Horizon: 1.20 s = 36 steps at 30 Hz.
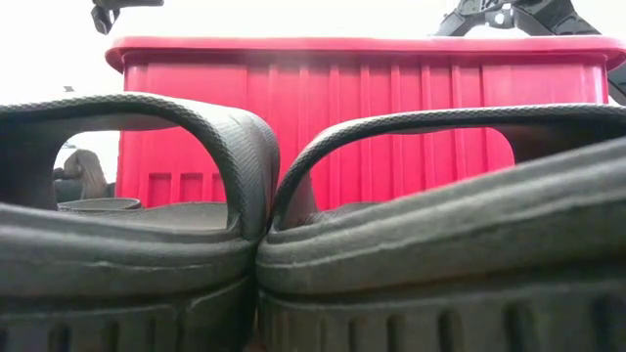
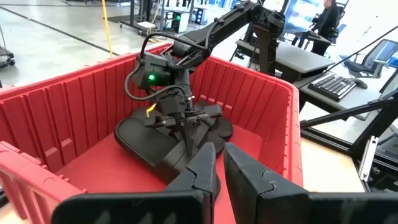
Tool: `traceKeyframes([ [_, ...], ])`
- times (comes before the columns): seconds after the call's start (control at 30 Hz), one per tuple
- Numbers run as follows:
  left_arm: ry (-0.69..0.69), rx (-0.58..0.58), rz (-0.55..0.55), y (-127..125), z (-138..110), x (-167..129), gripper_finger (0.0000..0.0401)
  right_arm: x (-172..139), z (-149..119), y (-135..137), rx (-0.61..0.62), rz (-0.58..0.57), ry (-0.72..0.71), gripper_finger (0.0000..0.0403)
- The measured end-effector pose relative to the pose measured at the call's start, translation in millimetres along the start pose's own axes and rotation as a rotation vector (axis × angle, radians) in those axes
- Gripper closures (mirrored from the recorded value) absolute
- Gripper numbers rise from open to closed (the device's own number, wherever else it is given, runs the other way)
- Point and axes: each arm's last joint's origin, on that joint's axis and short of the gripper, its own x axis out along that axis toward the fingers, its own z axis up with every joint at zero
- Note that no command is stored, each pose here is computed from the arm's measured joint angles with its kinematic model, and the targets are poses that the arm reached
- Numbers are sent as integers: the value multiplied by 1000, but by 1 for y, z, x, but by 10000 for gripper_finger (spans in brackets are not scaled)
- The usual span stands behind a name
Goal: Pick and place slides into bin
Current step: Put the black slide into the red bin
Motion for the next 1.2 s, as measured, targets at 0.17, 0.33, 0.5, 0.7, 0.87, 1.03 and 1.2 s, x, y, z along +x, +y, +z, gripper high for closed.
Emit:
traceKeyframes([
  [0.17, 0, 0, 0, 0, 0, 0, 368, 0, 3, -1, -18, -13, -16, 400],
  [0.33, 0, -1, 0, 0, 0, 0, 368, -2, 3, -4, -27, -28, -24, 400],
  [0.5, 0, -2, 0, 0, 0, 0, 368, -2, 3, -5, -34, -49, -19, 399],
  [0.7, 0, -2, 0, 0, 0, 0, 368, -2, 3, -5, -50, -58, -14, 399],
  [0.87, 0, 10, 0, 0, 0, 0, 368, -2, 3, -5, -33, -58, -15, 399],
  [1.03, 0, 10, 0, 0, 0, 0, 368, -3, 3, -6, 16, -60, -20, 399],
  [1.2, 0, 11, 0, 0, 0, 0, 368, -4, 2, -8, 36, -91, -6, 399],
])
